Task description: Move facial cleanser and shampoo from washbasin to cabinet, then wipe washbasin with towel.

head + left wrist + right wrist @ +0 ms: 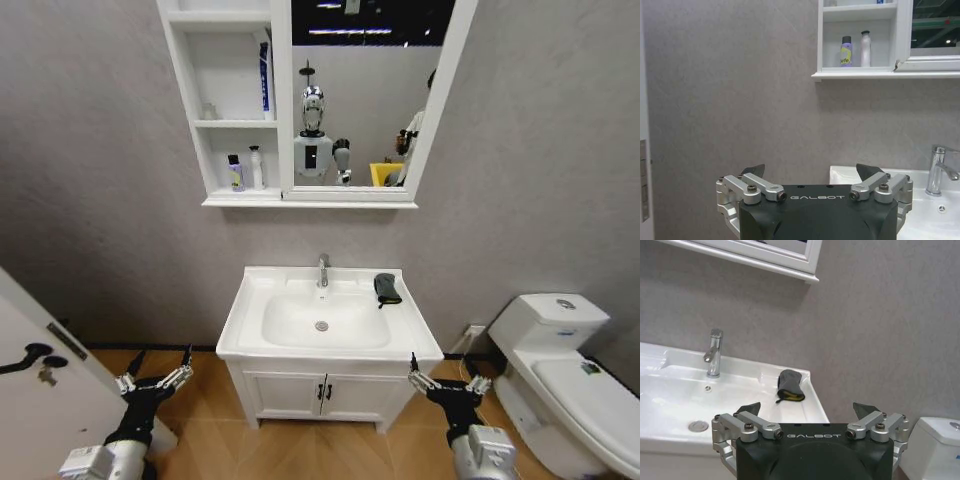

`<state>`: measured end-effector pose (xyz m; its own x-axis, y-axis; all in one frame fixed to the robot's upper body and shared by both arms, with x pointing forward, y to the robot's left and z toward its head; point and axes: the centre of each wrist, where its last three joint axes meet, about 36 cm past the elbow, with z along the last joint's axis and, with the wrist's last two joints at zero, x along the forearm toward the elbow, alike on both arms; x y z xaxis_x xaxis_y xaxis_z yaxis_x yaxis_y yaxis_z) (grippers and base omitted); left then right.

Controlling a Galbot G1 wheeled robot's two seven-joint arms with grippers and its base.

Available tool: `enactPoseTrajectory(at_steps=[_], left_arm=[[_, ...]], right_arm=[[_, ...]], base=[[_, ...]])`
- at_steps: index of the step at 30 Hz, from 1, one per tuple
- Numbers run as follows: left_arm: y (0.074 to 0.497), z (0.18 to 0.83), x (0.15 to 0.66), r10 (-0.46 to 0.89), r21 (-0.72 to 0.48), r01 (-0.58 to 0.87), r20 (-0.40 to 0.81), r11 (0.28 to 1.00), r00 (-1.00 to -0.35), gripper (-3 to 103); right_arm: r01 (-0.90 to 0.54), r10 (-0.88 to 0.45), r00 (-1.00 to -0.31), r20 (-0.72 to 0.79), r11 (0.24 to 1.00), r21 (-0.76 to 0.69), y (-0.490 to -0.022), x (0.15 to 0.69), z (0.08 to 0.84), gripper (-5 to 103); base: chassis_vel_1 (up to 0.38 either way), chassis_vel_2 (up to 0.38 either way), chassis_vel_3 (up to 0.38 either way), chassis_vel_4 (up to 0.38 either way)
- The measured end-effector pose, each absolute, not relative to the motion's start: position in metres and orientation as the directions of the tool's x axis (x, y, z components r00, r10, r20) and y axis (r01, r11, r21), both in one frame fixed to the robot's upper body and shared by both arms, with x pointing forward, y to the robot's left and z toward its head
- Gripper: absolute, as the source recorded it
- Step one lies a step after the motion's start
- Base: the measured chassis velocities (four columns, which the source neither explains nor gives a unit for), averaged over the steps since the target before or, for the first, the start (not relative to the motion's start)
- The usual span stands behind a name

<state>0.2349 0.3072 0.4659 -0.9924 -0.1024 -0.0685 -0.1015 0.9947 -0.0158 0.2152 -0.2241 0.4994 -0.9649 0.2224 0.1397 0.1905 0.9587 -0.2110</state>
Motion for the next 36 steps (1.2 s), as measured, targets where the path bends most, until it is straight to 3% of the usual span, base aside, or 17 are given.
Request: enactPoseTrajectory(at_steps=[17,25,36], left_arm=[[0.307,0.466,0.235,-0.102,-0.016,-0.101,-0.068,0.995,-0.992,100],[0.307,0.466,0.235,-0.102,-0.016,-0.101,-0.069,0.995,-0.992,100],[0.307,0.466,0.235,-0.102,-0.016,-0.102,-0.069,0.995,-0.992,100]], right_arm=[[0.147,0.188,-0.965,0.182,0.965,-0.218,-0.226,0.214,0.483,100],[0.156,0.184,-0.978,0.103,0.96,-0.233,-0.233,0.215,0.458,100],[0.173,0.194,-0.978,0.078,0.96,-0.222,-0.237,0.214,0.453,100]], base=[[0.361,-0.364,-0.351,0.357],[0.336,-0.327,-0.347,0.342],[0.072,-0.051,-0.08,0.077]])
